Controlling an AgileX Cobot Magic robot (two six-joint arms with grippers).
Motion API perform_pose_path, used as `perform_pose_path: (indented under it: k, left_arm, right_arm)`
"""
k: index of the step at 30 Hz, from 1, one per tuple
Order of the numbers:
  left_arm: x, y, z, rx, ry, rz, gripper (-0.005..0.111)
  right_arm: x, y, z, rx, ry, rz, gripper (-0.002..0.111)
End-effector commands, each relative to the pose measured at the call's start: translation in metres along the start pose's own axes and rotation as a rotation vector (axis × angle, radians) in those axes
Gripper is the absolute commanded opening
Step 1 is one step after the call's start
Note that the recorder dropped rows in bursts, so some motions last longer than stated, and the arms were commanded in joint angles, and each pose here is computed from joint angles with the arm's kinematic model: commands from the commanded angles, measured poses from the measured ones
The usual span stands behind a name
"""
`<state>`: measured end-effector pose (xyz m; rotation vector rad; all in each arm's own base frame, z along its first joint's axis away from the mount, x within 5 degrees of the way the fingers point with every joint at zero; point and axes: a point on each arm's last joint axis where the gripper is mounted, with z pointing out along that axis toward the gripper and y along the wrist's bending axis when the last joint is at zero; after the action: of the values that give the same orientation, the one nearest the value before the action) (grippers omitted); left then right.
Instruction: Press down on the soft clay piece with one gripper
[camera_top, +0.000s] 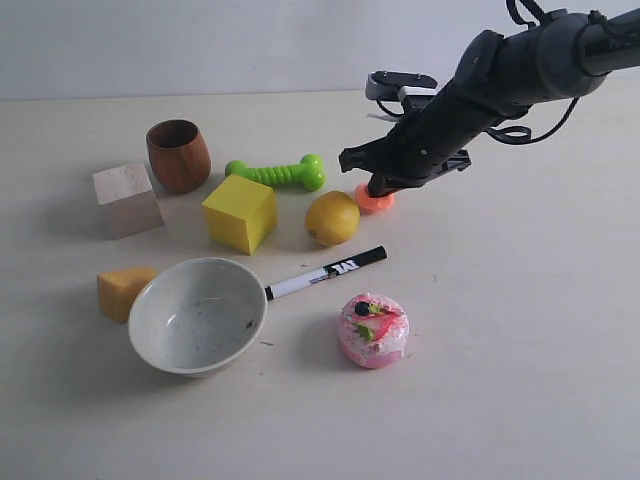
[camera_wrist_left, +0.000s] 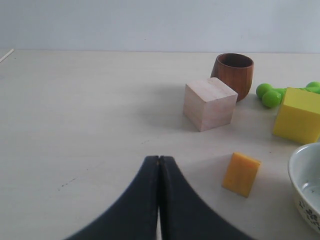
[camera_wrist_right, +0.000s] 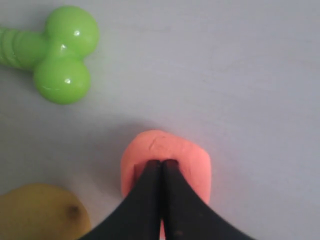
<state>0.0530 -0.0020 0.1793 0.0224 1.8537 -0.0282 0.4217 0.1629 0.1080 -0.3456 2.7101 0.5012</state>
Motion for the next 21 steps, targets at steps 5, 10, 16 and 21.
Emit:
perform_pose_path:
  k: [5,10,16,21]
  left_arm:
    - [-0.0019,-0.0004,-0.0004,0.006,-0.015,-0.001,0.0]
    - [-0.0019,-0.0004,-0.0004,0.006,-0.015,-0.001,0.0]
    - [-0.0019,-0.0004,-0.0004,0.006,-0.015,-0.001,0.0]
    - [-0.0019,-0.0004,-0.0004,0.006,-0.015,-0.001,0.0]
  right_arm:
    - [-0.0026,0.0,-0.0046,0.011,-0.028,-0.007,0.001]
    - [-0.0023,0.0001,-0.0046,0.01,-0.024,-0.007,0.002]
    - [-0.0021,0.0002,-0.0046,0.009,-0.022,-0.007,0.011]
    - [-0.002,0.0003,-0.0046,0.009,-0.021,-0.007,0.012]
